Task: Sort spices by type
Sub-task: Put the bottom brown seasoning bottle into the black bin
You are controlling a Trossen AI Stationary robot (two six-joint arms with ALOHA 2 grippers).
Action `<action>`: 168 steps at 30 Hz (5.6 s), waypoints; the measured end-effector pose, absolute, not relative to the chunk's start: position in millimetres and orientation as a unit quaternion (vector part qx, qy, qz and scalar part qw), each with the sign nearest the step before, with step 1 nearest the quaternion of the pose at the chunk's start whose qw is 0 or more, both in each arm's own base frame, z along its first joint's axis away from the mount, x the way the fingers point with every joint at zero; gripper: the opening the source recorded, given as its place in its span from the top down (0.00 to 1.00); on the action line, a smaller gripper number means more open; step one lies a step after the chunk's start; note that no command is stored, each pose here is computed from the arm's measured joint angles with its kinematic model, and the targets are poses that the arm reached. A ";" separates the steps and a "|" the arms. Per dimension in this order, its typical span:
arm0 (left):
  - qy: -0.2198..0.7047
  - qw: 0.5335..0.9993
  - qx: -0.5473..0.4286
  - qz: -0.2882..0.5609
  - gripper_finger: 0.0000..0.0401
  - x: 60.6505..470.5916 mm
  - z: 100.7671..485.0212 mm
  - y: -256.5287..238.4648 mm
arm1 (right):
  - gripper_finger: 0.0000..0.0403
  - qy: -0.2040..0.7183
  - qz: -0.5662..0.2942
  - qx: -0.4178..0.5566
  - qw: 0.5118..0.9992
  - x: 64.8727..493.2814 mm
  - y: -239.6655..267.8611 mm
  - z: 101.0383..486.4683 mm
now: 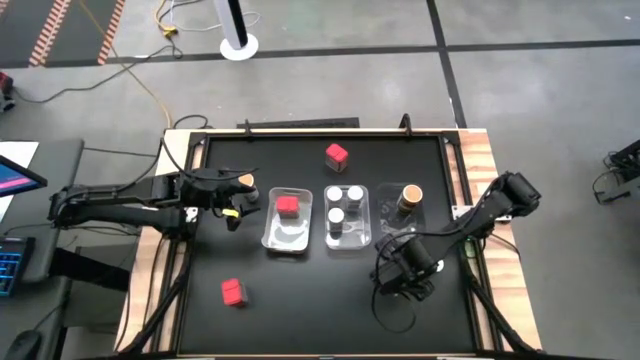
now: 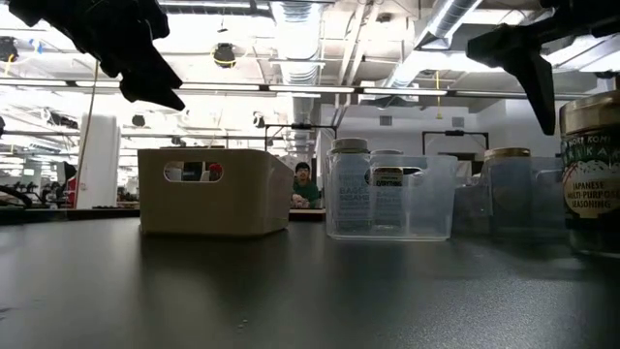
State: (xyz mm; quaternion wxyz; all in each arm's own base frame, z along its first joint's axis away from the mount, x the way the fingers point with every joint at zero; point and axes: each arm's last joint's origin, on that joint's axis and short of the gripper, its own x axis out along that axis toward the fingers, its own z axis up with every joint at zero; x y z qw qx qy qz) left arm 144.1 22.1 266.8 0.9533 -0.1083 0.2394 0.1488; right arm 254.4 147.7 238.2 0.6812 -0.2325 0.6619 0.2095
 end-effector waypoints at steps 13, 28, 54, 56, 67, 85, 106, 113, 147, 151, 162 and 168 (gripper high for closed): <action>0.242 0.955 -0.095 0.145 0.28 144.1 266.8 22.1 | 0.05 0.628 0.136 -0.130 0.755 235.9 129.7 279.4; 0.243 0.956 -0.087 0.142 0.28 144.1 266.8 22.0 | 0.05 0.537 -0.176 0.146 0.812 223.5 111.9 304.5; 0.245 0.954 -0.084 0.152 0.28 143.6 266.3 22.5 | 0.08 0.535 -0.340 0.371 0.678 229.4 132.5 279.7; 0.245 0.953 -0.077 0.159 0.28 143.4 266.3 23.0 | 0.08 0.537 -0.341 0.370 0.677 234.8 135.6 273.7; 0.244 0.952 -0.079 0.165 0.28 143.4 266.3 23.3 | 0.08 0.581 -0.344 0.350 0.650 246.8 138.3 254.5; 0.245 0.953 -0.072 0.163 0.28 143.4 266.3 23.3 | 0.08 0.608 -0.364 0.377 0.596 250.0 141.6 243.7; 0.246 0.953 -0.072 0.163 0.28 143.4 266.3 23.3 | 0.18 0.592 -0.383 0.388 0.594 253.7 141.2 221.2; 0.246 0.953 -0.072 0.164 0.28 143.4 266.3 23.4 | 0.25 0.591 -0.378 0.385 0.600 254.4 141.5 221.4; 0.241 0.951 -0.093 0.169 0.28 143.4 266.4 23.3 | 0.25 0.508 -0.213 0.124 0.825 172.0 32.0 384.1; 0.242 0.951 -0.092 0.168 0.28 143.4 266.4 23.3 | 0.25 0.526 -0.151 0.070 0.834 180.8 10.1 384.6; 0.242 0.951 -0.093 0.169 0.28 143.4 266.4 23.4 | 0.25 0.615 -0.033 0.003 0.788 213.2 -44.5 358.1; 0.241 0.951 -0.093 0.169 0.28 143.4 266.4 23.3 | 0.25 0.636 0.000 -0.026 0.771 223.4 -56.6 347.5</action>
